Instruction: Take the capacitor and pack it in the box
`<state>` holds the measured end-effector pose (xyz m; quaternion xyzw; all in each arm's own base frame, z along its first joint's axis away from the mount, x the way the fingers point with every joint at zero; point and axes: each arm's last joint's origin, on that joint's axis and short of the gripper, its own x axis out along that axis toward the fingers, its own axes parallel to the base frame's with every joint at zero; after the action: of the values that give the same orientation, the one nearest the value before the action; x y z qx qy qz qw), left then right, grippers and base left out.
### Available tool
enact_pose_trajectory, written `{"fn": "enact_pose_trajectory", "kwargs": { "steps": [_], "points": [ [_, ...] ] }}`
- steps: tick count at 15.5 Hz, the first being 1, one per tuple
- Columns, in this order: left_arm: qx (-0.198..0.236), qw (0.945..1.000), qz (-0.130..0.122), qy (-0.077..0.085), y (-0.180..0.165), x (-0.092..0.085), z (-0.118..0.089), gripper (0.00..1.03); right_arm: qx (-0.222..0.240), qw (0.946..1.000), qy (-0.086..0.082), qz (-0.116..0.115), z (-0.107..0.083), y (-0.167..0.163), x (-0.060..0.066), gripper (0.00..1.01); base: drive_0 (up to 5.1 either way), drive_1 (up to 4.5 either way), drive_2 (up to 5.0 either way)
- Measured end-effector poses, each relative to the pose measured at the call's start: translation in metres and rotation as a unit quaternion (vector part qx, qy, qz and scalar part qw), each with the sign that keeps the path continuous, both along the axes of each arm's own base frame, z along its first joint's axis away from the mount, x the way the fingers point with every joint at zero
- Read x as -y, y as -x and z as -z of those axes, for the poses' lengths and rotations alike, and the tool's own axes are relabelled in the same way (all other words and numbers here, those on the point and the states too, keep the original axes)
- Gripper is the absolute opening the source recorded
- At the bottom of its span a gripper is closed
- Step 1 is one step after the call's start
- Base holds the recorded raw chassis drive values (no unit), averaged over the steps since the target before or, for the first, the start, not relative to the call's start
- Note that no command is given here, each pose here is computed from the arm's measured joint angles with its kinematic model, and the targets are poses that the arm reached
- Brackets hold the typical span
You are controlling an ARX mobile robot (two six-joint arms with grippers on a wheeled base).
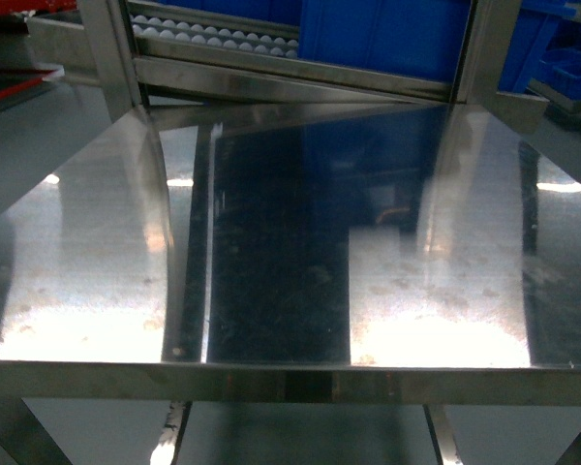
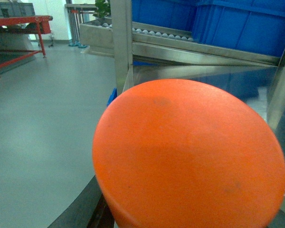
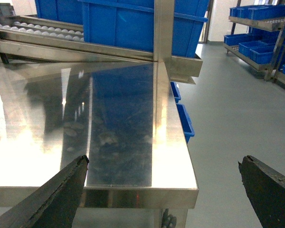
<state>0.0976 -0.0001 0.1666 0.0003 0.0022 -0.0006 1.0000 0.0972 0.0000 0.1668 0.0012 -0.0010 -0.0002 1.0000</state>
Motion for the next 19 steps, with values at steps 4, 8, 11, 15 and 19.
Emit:
{"fn": "enact_pose_trajectory", "kwargs": {
  "steps": [4, 8, 11, 15, 19],
  "points": [
    [0.000, 1.0000, -0.001, 0.000, 0.0000, 0.0000, 0.0000, 0.44, 0.000, 1.0000, 0.000, 0.000, 0.0000, 0.0000, 0.0000, 0.98, 0.0, 0.00, 0.0],
    [0.000, 1.0000, 0.000, 0.000, 0.0000, 0.0000, 0.0000, 0.44, 0.000, 1.0000, 0.000, 0.000, 0.0000, 0.0000, 0.0000, 0.98, 0.0, 0.00, 0.0],
    [0.000, 1.0000, 0.000, 0.000, 0.0000, 0.0000, 0.0000, 0.44, 0.000, 1.0000, 0.000, 0.000, 0.0000, 0.0000, 0.0000, 0.98, 0.0, 0.00, 0.0],
    [0.000, 1.0000, 0.000, 0.000, 0.0000, 0.0000, 0.0001, 0.44, 0.000, 1.0000, 0.000, 0.000, 0.0001, 0.0000, 0.0000, 0.98, 0.0, 0.00, 0.0],
    [0.000, 1.0000, 0.000, 0.000, 0.0000, 0.0000, 0.0000, 0.44, 0.000, 1.0000, 0.000, 0.000, 0.0000, 0.0000, 0.0000, 0.98, 0.0, 0.00, 0.0]
  ]
}}
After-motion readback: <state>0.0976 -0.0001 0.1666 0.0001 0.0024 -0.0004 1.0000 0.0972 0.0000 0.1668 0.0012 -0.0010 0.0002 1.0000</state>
